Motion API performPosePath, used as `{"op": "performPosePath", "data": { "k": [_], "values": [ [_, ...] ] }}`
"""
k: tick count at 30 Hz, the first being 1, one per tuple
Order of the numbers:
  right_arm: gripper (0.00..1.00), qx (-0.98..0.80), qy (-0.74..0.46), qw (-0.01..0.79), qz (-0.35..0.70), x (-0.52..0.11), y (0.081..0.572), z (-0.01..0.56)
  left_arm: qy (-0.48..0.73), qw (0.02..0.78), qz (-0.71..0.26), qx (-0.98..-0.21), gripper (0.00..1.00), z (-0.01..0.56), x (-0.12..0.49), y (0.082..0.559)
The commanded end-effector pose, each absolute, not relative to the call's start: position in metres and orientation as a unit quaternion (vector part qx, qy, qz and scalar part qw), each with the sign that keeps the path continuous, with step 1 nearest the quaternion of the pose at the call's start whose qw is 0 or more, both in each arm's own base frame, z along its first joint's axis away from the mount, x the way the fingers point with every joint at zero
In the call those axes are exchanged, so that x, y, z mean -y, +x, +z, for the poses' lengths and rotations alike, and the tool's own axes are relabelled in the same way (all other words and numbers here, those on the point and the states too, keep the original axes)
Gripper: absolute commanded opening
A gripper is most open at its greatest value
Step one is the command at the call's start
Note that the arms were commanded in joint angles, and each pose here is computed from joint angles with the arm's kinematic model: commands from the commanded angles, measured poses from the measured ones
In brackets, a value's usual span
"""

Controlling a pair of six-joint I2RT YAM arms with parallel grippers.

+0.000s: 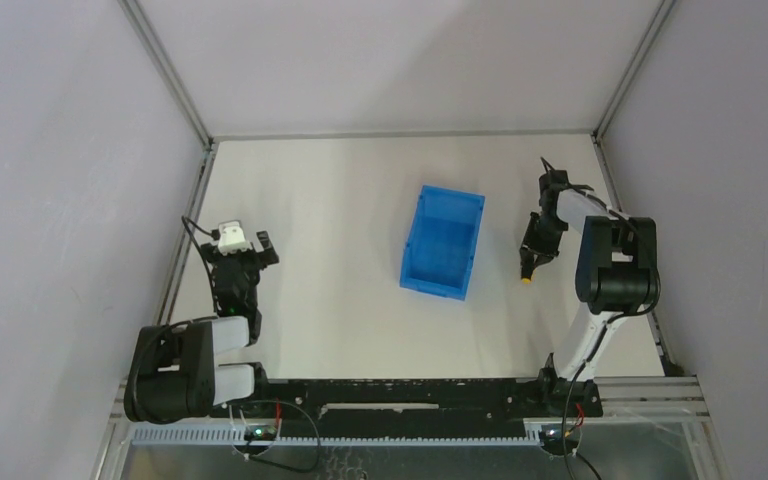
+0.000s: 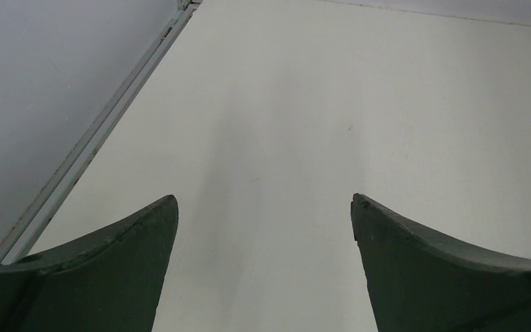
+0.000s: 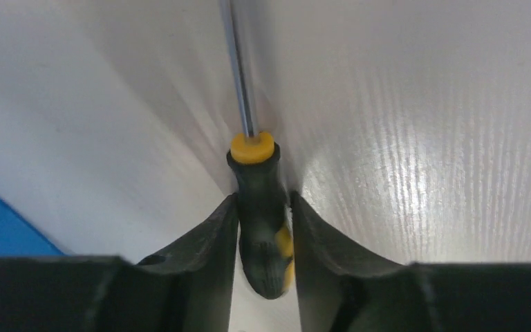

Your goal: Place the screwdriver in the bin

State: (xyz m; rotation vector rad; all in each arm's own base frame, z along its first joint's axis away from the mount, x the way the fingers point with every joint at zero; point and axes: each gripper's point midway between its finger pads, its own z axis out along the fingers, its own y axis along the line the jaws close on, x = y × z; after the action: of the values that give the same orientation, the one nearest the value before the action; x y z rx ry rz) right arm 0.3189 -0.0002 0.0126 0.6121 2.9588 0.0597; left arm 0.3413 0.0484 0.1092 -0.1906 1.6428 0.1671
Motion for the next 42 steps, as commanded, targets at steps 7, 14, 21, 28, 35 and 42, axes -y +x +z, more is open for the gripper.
{"op": "performPosePath", "data": {
  "k": [7, 14, 21, 28, 35, 42],
  "values": [
    [0.00, -0.973, 0.190, 0.128, -0.025, 0.021, 0.340, 0.070, -0.091, 0.701, 0.074, -0.703, 1.00, 0.136, -0.050, 0.354],
    [0.00, -0.967, 0.192, 0.160, -0.037, 0.025, 0.334, 0.163, -0.091, 0.701, 0.074, -0.704, 1.00, 0.135, -0.051, 0.354],
    [0.00, -0.965, 0.195, 0.167, -0.059, 0.022, 0.331, 0.186, -0.091, 0.701, 0.074, -0.703, 1.00, 0.136, -0.051, 0.354],
    [0.00, -0.972, 0.075, 0.221, 0.009, -0.098, 0.345, 0.207, -0.091, 0.701, 0.074, -0.703, 1.00, 0.136, -0.051, 0.354],
    [0.00, -0.969, -0.020, 0.242, 0.050, -0.179, 0.337, 0.219, -0.091, 0.702, 0.074, -0.703, 1.00, 0.136, -0.051, 0.354],
    [0.00, -0.971, -0.057, 0.226, 0.056, -0.204, 0.327, 0.178, -0.092, 0.701, 0.075, -0.703, 1.00, 0.136, -0.051, 0.354]
  ]
}}
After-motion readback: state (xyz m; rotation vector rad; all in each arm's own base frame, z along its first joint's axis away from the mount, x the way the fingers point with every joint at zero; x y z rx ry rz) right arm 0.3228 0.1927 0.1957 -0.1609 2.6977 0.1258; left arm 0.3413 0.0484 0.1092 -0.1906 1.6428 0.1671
